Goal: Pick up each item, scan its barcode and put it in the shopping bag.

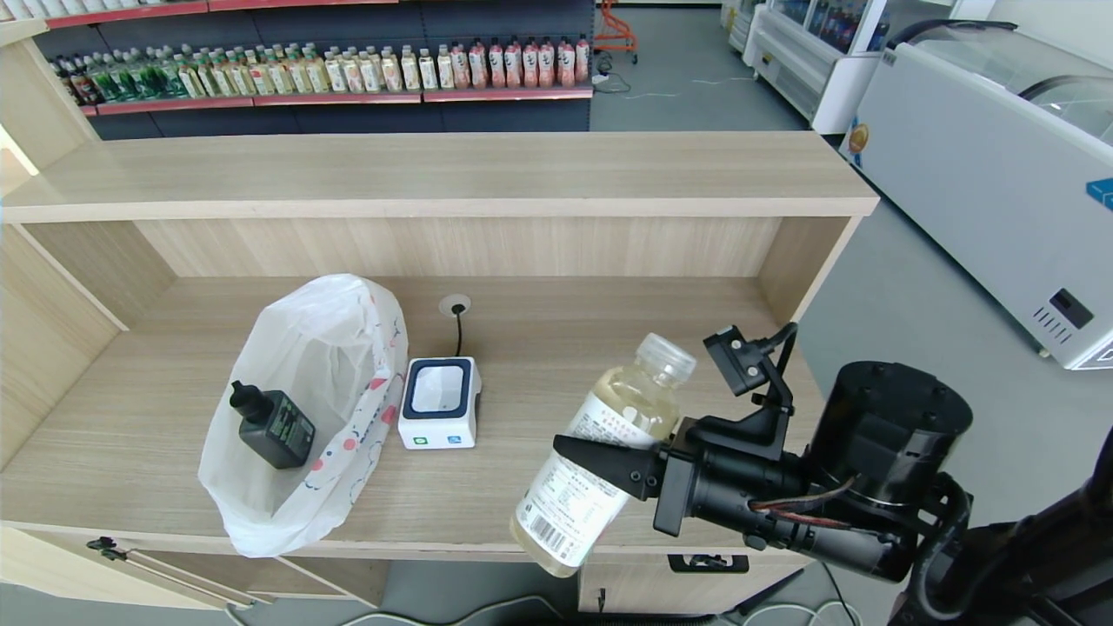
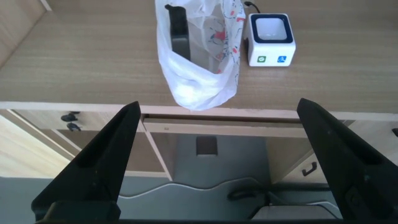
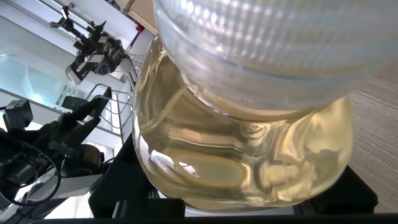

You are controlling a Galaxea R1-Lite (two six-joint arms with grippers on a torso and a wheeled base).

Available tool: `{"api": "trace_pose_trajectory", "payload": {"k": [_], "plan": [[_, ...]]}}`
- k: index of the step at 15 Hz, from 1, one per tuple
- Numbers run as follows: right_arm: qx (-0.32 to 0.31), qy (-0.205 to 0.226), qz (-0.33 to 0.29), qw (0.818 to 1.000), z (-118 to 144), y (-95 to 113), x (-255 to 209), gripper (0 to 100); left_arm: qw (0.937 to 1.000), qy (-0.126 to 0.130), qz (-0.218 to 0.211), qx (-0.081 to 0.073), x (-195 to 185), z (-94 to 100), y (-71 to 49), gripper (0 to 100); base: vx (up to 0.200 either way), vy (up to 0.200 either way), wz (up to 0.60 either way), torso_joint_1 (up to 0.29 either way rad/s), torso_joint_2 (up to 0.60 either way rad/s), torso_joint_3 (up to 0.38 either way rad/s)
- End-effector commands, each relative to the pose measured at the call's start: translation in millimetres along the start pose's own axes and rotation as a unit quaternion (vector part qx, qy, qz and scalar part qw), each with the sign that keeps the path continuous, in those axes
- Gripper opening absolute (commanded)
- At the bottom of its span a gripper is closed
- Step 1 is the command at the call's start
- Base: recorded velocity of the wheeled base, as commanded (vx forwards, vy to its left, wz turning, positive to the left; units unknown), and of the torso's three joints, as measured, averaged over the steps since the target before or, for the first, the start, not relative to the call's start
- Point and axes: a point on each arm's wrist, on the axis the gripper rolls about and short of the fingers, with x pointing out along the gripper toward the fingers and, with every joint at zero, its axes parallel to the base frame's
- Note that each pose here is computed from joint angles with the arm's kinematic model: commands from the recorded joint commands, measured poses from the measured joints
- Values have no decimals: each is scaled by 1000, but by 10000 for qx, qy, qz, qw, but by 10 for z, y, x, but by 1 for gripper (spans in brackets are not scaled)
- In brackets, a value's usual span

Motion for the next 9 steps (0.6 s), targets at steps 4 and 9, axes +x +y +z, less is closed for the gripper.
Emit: {"api": "trace_pose_trajectory", "payload": {"k": [4,9], "plan": [[-44,17,22,10000,-14,2,28,0,10000,-2,8,-1,0,0,0,100,0,0,0,0,0,0],[-79,-9,35,10000,0,7,33,0,10000,-2,8,-1,0,0,0,100,0,0,0,0,0,0]]}}
